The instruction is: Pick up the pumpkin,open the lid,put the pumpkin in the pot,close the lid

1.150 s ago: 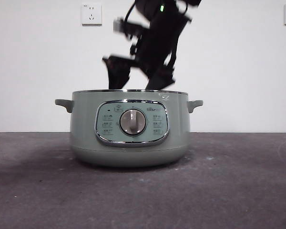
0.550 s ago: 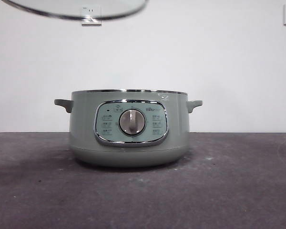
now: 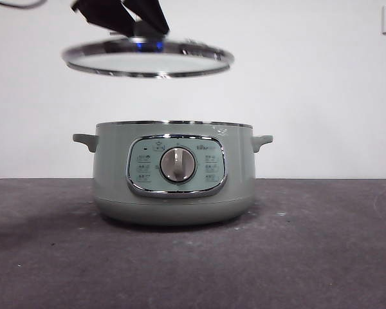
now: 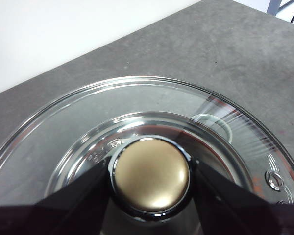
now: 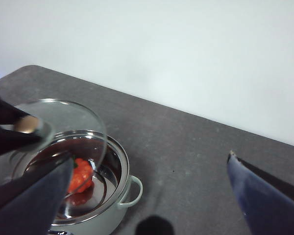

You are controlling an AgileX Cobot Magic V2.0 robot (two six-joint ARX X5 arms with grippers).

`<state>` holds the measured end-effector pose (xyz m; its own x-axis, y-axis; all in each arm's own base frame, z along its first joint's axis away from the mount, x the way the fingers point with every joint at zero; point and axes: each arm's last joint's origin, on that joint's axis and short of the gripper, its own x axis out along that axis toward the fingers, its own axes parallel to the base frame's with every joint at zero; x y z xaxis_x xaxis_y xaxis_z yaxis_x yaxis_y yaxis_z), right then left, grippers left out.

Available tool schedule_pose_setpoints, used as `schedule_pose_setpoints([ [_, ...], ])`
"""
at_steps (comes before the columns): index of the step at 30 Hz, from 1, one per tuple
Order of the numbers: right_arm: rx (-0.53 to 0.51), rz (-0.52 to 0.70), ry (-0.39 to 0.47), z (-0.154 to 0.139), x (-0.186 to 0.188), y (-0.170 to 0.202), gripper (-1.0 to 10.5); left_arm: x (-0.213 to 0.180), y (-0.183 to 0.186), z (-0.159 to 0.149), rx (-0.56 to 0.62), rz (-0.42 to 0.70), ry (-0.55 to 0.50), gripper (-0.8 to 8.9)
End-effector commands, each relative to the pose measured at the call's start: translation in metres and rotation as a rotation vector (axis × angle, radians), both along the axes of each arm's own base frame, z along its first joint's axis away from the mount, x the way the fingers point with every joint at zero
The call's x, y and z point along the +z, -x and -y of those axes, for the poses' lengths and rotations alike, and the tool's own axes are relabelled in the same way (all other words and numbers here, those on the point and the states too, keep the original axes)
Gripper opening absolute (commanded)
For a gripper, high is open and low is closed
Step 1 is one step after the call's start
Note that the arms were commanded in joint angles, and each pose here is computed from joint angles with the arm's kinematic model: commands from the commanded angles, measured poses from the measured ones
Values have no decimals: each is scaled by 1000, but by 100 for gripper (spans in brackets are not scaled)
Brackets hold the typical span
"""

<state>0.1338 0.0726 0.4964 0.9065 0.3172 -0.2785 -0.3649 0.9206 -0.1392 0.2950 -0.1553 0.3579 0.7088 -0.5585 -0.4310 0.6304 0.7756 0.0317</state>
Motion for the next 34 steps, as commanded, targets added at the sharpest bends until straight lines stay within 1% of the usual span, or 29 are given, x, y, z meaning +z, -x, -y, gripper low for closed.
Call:
schedule_pose_setpoints([
  [1,3,1,-13,3,1,6,596,1,-8,7,-21,62,25,-9],
  [6,3,-8,-8,5,1,10,595,-16,-23,18,-28,54,21,-9],
  [13,3,-30,6,5,-2,11,595,-37,-35,27,-35,10,-2,-9],
  [26,3,-33,7,6,-2,11,595,-58,-45,36,-42,-30,-22,-9],
  [34,3,-56,21,6,-5,11,595,-60,-46,37,-40,-34,-25,-9],
])
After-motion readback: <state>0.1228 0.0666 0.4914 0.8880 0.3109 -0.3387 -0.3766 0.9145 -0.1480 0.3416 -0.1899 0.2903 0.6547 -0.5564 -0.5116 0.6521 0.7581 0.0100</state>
